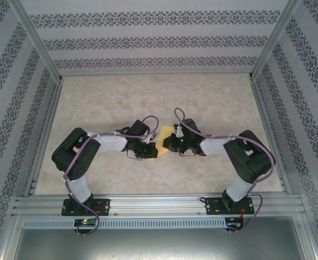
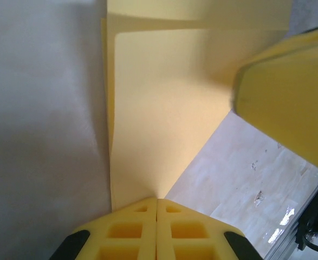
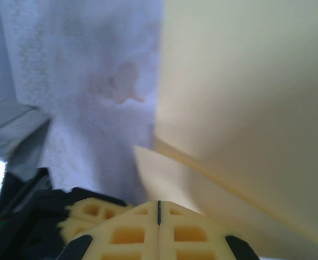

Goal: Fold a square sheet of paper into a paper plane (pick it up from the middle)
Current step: Third fold the triangle at the center of the table.

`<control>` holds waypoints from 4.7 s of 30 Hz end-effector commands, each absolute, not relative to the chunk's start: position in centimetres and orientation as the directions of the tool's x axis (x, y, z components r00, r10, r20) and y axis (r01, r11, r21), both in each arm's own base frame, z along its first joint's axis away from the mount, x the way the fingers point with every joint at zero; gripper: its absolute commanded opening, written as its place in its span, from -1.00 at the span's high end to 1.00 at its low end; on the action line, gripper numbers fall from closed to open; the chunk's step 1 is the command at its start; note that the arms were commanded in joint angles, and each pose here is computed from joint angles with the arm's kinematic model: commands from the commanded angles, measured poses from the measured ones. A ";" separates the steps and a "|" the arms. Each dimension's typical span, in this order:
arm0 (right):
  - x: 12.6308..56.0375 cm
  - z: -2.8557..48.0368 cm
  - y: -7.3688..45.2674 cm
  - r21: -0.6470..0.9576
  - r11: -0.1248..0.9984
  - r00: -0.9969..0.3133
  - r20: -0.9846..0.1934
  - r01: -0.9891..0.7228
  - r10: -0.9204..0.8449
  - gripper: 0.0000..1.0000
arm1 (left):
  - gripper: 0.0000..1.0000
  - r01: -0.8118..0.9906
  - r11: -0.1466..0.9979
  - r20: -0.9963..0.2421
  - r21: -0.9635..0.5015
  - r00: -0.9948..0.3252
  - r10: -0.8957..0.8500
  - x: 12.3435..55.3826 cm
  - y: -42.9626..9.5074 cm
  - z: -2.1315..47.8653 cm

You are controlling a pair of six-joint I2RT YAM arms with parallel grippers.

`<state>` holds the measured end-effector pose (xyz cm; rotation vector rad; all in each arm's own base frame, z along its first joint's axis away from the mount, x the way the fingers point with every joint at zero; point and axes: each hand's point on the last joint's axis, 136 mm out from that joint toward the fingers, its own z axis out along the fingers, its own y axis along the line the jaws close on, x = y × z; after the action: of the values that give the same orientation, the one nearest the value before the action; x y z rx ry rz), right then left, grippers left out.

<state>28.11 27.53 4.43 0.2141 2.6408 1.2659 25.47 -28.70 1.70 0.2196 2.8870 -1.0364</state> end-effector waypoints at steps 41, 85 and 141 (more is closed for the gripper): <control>30.2 1.5 19.3 0.785 0.605 -0.909 -0.144 0.135 0.390 1.00 | 0.85 0.125 0.816 -0.043 -0.565 -0.992 0.122 23.4 -26.3 0.0; 28.9 4.1 25.3 0.802 0.597 -0.956 -0.181 -0.009 0.230 0.34 | 0.76 0.184 0.842 -0.187 -0.507 -0.977 0.101 30.4 -27.9 2.5; 29.8 5.0 26.5 0.821 0.568 -0.959 -0.115 0.055 0.260 1.00 | -0.10 0.504 0.862 -0.481 0.048 -0.745 0.462 26.6 -28.6 3.2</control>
<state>29.48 26.08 4.03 0.2695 2.5982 1.3278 25.73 -29.34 3.27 0.6790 2.5833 -0.2593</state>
